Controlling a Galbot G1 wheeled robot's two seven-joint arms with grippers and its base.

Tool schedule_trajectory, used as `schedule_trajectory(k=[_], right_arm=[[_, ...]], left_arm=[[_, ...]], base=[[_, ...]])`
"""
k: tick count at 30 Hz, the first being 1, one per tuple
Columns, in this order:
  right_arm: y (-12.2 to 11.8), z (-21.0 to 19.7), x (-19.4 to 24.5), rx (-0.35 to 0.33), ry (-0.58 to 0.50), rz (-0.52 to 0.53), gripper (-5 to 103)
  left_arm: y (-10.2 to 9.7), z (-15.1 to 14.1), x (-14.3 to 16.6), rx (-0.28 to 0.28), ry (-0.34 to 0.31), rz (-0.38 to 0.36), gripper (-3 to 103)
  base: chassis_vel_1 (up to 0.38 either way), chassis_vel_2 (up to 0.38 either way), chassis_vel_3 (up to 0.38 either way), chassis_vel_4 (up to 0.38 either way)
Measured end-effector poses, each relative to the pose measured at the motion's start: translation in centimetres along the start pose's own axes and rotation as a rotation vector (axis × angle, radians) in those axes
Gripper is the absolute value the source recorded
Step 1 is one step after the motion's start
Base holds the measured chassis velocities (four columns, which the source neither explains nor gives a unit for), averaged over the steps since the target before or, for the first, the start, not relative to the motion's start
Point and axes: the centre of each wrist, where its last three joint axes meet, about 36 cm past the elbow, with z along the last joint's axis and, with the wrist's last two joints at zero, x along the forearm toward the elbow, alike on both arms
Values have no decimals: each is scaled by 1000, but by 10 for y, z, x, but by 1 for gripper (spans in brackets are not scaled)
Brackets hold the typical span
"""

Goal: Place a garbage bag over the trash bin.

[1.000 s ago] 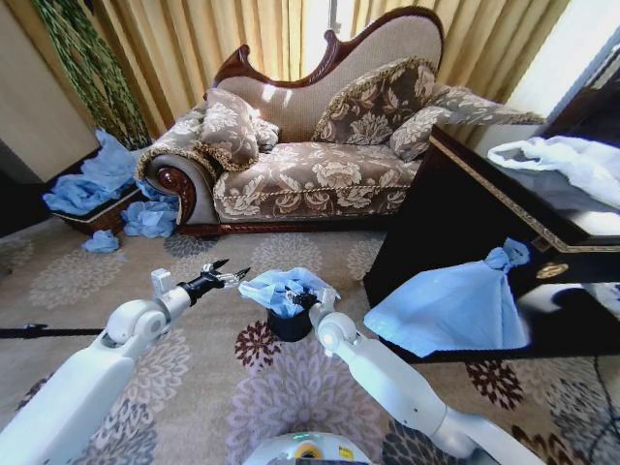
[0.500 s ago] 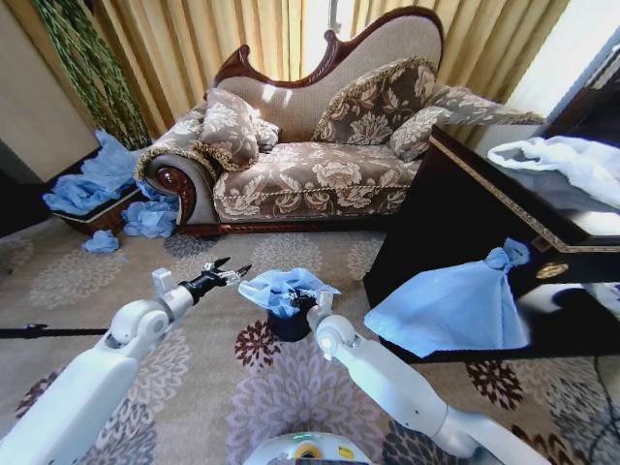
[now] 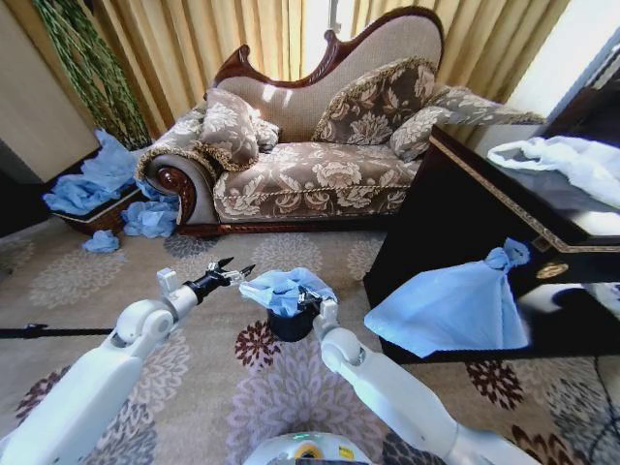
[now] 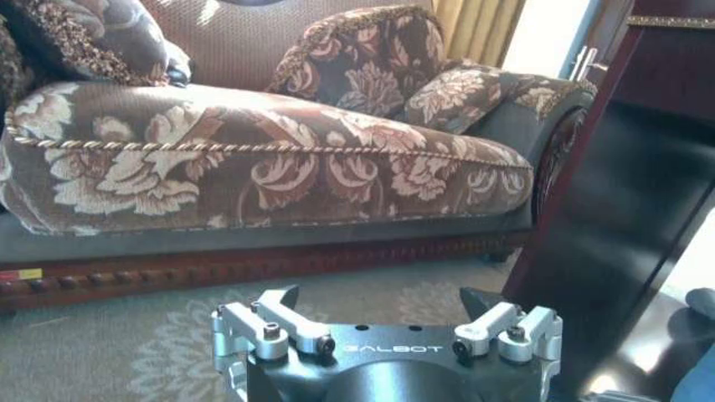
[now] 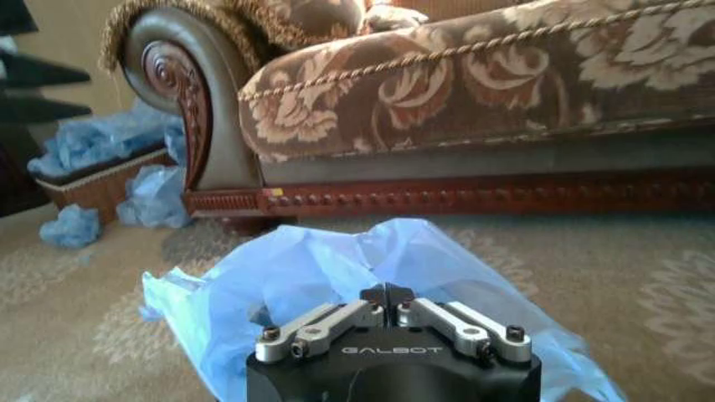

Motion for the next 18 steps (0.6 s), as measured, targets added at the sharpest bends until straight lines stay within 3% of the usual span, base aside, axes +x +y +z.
schedule_trajectory(k=[11, 18], right_arm=[[-5, 2, 88, -63, 81, -57, 0], [-11, 26, 95, -58, 113, -38, 0]], left_arm=[[-9, 7, -2, 12, 7, 3, 99], [-13, 10, -5, 17, 14, 5, 99]], base=[[0, 0, 0, 0], [0, 0, 0, 0]])
